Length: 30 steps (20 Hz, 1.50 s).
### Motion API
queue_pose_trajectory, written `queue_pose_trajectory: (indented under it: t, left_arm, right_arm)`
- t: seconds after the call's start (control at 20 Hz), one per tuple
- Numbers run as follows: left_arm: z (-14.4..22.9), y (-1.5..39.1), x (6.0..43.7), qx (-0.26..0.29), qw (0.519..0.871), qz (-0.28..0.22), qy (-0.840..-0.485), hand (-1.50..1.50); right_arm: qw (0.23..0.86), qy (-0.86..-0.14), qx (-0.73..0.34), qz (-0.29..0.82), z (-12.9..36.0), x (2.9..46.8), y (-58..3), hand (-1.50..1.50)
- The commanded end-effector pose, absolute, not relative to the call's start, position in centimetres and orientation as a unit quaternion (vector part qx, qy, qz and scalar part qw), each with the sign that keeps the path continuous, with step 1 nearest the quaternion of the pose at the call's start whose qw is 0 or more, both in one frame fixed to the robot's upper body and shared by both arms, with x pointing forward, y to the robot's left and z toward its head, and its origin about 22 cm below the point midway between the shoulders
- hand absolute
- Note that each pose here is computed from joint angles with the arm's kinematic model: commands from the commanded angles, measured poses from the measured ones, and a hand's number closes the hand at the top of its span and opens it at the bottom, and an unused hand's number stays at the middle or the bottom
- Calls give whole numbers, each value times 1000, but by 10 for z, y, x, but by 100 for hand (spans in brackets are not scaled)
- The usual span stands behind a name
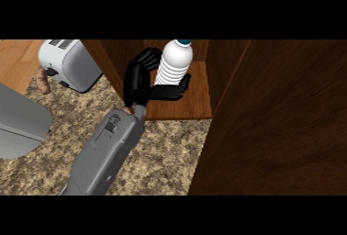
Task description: Pick up the bottled water, place it into the cabinet and close the cabinet
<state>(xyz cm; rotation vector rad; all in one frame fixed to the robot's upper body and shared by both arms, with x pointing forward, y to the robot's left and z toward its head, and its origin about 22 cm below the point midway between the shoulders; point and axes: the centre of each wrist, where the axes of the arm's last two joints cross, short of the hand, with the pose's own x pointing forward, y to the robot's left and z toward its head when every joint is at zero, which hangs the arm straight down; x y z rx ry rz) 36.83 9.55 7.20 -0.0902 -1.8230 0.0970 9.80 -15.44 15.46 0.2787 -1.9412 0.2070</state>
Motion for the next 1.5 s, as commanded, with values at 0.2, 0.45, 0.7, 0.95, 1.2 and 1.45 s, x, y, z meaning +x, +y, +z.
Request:
queue_pose_trajectory:
  t: [0.2,0.45,0.7,0.95,1.2,1.45]
  left_arm:
    - [75,86,408,25,617,22,-786,150]
    - [64,87,419,56,627,20,-777,150]
    - [63,89,430,106,629,-4,-770,150]
    - [43,93,429,162,635,-19,-755,150]
    - [27,106,427,172,640,-15,-749,150]
    - [14,107,421,187,646,-15,-740,150]
  right_arm:
    - [529,-834,131,83,179,84,-161,-150]
    - [530,-834,123,86,174,85,-158,-150]
    - [535,-829,138,90,173,86,-167,-150]
    - [528,-832,147,87,177,80,-160,-150]
    - [526,-835,140,87,177,86,-164,-150]
    - [529,-831,138,100,163,95,-152,-150]
